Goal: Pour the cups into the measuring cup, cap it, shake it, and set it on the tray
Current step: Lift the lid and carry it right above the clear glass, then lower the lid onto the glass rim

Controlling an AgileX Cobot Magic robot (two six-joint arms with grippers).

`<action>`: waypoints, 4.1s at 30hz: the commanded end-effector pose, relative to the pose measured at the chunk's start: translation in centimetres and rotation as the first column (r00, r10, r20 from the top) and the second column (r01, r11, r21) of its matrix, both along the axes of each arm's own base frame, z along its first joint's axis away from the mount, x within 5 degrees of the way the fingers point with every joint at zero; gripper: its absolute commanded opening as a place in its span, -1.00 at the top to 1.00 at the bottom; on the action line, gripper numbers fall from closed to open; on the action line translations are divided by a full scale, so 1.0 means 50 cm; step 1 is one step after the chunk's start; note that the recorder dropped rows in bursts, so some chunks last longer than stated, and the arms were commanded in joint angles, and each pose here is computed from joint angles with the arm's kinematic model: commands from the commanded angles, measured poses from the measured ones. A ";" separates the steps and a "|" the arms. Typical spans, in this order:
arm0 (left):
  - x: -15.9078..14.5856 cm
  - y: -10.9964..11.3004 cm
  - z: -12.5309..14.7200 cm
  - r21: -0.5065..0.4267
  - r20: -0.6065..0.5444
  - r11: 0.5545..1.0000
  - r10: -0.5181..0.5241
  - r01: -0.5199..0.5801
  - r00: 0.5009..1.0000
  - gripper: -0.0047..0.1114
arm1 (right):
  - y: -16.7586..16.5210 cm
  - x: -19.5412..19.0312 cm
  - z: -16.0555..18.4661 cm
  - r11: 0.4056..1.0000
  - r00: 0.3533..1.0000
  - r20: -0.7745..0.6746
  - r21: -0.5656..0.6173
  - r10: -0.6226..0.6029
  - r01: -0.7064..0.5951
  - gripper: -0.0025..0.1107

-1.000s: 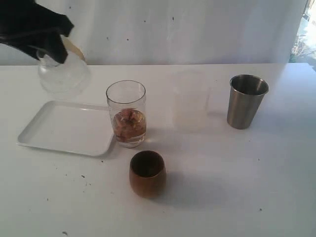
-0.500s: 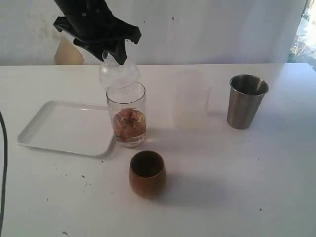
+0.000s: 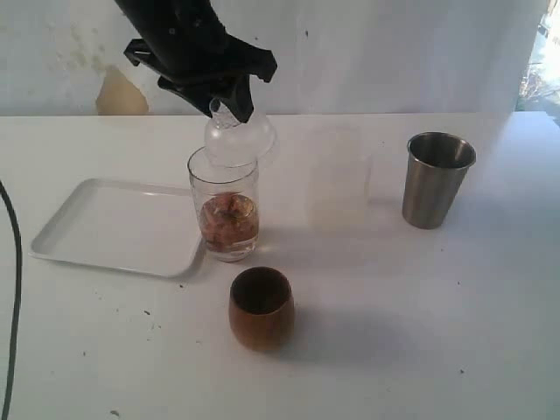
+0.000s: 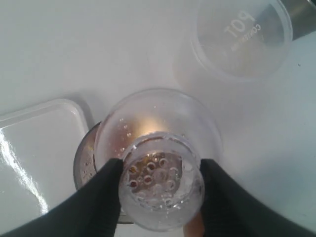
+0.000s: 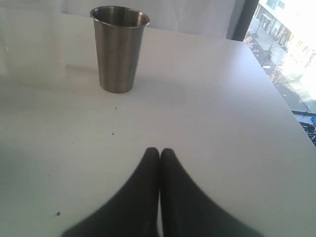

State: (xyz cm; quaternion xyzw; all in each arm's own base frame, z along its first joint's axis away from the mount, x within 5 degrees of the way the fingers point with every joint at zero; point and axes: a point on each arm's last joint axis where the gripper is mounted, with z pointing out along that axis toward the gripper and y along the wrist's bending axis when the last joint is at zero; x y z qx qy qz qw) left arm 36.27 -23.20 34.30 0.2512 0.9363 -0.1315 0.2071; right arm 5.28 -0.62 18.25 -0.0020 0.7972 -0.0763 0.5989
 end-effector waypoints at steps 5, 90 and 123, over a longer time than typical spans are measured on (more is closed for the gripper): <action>-0.036 0.025 0.077 -0.006 0.105 1.000 0.011 -0.011 0.994 0.92 | 0.000 0.000 -0.002 1.000 1.000 0.011 0.008 -0.007 0.007 0.96; -0.057 0.032 0.041 -0.003 0.223 0.998 -0.054 0.056 0.973 0.92 | 0.000 0.000 -0.002 0.999 1.000 0.014 0.030 -0.014 0.014 0.96; -0.032 0.008 -0.020 -0.025 0.197 0.997 -0.067 0.073 0.978 0.34 | 0.000 0.000 -0.002 0.999 1.000 0.014 0.030 -0.014 0.014 0.96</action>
